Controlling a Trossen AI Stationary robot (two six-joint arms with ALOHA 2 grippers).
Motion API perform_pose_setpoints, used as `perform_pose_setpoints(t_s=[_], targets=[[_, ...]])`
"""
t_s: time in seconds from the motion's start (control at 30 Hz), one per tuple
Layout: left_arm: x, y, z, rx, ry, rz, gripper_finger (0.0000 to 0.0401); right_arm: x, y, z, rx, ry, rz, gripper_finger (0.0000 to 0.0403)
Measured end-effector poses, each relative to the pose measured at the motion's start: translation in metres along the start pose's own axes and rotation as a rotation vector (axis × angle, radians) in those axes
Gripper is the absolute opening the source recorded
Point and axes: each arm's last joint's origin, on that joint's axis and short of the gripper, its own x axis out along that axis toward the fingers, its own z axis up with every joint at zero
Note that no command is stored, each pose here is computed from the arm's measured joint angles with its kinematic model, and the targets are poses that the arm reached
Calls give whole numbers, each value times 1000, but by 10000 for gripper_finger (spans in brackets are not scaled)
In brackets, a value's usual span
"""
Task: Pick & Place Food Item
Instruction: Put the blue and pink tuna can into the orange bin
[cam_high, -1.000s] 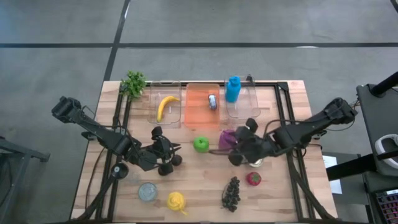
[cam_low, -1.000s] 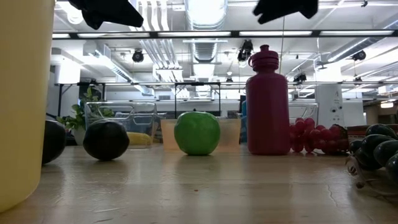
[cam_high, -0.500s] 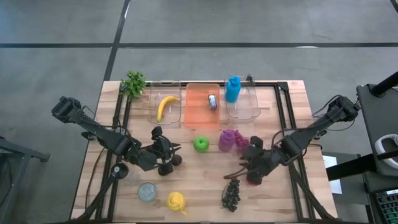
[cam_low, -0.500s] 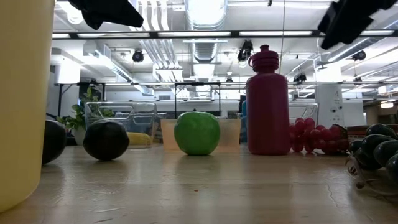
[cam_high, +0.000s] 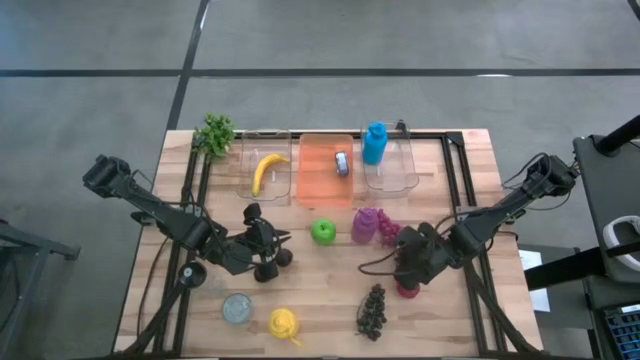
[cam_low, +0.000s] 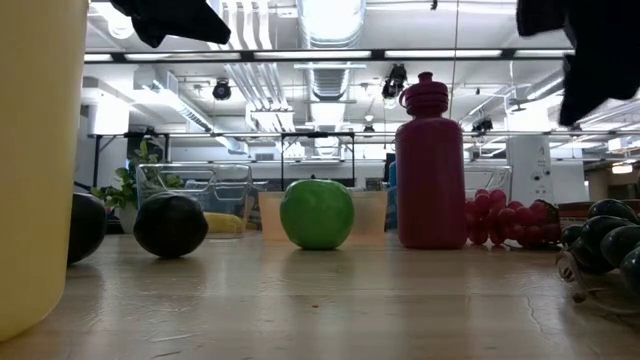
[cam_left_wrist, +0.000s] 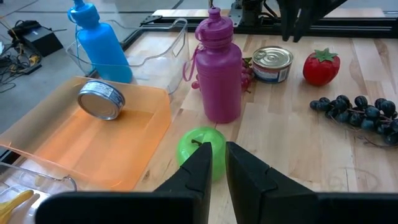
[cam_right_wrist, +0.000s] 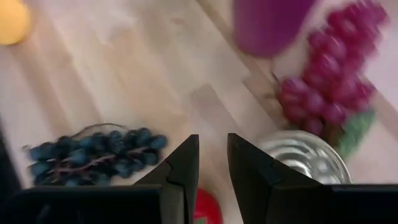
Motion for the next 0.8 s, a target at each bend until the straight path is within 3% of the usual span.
perform_pose_setpoints(t_s=[0.17, 0.37, 0.8], targets=[[0, 0, 0, 1, 1, 0, 47, 10, -12, -8, 134, 20, -72, 79], [0, 0, 0, 0, 0, 0, 47, 18, -21, -15, 194, 33, -116, 71], [0, 0, 0, -1, 0, 0, 47, 22, -21, -17, 226, 50, -126, 63]])
